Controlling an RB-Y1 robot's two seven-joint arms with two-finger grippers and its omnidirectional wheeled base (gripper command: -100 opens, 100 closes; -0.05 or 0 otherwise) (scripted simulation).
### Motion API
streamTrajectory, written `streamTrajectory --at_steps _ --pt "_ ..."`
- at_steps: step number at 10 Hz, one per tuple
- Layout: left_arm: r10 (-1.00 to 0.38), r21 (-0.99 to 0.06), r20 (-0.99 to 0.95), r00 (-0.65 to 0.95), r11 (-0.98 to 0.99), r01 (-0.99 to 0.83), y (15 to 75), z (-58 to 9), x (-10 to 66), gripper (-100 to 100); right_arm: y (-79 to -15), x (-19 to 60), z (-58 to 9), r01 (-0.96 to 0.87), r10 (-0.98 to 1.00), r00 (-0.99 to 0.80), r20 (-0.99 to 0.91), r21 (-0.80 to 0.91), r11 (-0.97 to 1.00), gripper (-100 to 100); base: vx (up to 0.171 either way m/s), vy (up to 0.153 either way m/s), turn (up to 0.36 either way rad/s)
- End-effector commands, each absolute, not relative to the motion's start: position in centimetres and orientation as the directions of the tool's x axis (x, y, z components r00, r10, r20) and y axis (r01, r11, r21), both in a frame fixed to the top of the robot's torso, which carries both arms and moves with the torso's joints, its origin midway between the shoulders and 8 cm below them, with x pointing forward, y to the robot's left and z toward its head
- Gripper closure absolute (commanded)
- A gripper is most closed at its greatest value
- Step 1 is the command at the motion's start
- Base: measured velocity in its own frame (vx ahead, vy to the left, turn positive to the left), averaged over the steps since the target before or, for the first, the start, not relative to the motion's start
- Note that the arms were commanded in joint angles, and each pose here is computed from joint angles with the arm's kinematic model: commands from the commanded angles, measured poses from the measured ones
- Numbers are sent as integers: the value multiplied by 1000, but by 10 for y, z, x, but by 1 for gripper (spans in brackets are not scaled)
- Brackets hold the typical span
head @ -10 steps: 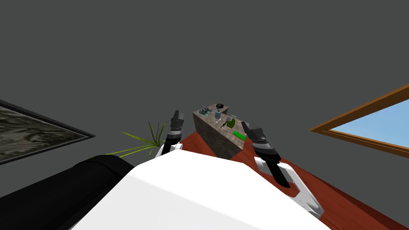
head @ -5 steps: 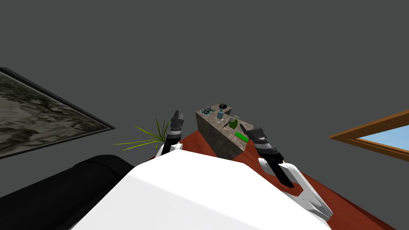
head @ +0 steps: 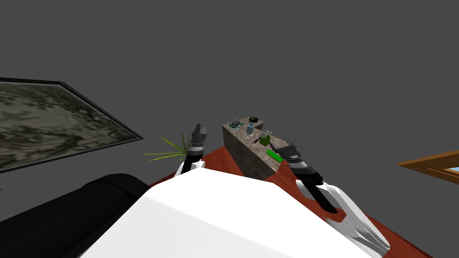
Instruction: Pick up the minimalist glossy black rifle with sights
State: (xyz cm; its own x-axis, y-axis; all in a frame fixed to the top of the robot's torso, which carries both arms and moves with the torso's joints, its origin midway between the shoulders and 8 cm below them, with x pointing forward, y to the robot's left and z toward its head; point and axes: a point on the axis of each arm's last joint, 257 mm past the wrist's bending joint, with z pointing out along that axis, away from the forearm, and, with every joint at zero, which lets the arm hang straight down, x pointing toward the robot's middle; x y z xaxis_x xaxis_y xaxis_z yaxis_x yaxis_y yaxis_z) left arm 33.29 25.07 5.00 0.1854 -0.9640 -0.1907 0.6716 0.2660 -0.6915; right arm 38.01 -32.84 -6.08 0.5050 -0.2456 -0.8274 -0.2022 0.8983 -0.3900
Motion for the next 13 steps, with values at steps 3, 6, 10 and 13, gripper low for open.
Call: streamTrajectory --at_steps 3,6,10,13 --pt "-964 -692 -191 185 266 672 251 50 333 0 -343 383 -88 -166 -440 471 -765 -567 807 -100 5 -14 172" --pt "-964 -692 -191 185 266 672 251 50 333 0 -348 383 -104 -158 -537 451 -713 -656 738 -100 19 -11 111" --pt "-964 -692 -191 186 266 671 251 50 333 0 -369 377 -143 -176 -712 400 -577 -811 557 -100 39 -8 152" --pt "-964 -692 -191 186 266 671 251 50 333 0 -384 369 -170 -212 -794 375 -479 -878 429 -100 52 -4 136"
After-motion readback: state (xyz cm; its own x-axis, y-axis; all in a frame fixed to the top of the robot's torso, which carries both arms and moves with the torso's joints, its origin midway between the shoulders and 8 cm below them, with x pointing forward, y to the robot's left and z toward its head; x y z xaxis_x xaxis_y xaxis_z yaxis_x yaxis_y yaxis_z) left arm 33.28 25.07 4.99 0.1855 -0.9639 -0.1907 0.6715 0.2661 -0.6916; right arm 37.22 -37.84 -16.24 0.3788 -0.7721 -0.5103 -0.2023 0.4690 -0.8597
